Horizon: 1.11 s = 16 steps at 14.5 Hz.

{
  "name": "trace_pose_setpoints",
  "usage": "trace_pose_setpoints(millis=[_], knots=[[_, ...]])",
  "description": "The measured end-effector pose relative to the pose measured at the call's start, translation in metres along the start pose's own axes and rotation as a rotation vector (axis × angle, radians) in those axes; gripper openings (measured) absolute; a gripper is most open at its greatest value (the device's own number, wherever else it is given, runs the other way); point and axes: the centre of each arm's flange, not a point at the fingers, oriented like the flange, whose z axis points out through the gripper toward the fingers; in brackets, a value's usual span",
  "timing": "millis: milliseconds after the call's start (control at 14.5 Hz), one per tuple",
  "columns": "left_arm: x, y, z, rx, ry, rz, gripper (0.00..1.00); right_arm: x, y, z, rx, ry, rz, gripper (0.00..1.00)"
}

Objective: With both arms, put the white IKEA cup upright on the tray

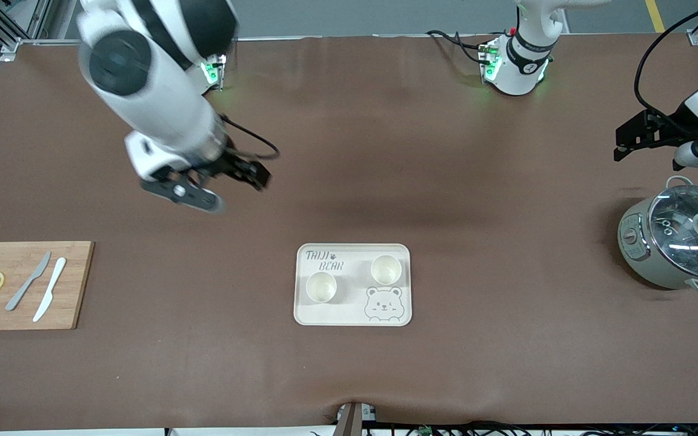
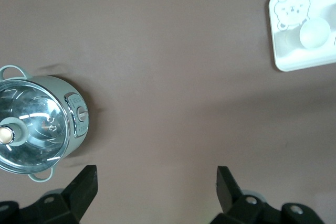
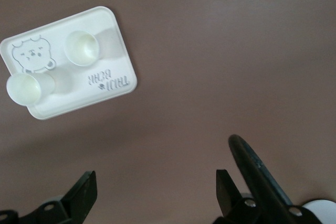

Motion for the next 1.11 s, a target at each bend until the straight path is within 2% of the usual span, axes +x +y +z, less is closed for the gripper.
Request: trace_pose_setpoints(millis=[276, 415, 622, 899, 1106], knots=[[0.001, 0.001, 0.007, -0.002, -0.03, 0.009, 1.0, -0.009, 0.15, -0.084, 0.002, -0.058, -0.117, 1.0], [0.001, 0.001, 0.01, -0.004, -0.042, 0.009, 1.0, -0.009, 0.214, -0.103, 0.007, -0.052, -0.17, 1.0], [0.001, 0.001, 0.012, -0.006, -0.053, 0.009, 1.0, 0.004, 0.26, -0.091, -0.021, -0.031, -0.232, 1.0], [0.0, 0.001, 0.012, -0.007, -0.06, 0.009, 1.0, 0.04, 0.29, -0.038, -0.01, 0.043, -0.304, 1.0], [-0.001, 0.001, 0.011, -0.01, -0.062, 0.007, 1.0, 0.049, 0.3, -0.016, -0.008, 0.042, -0.307, 1.0]])
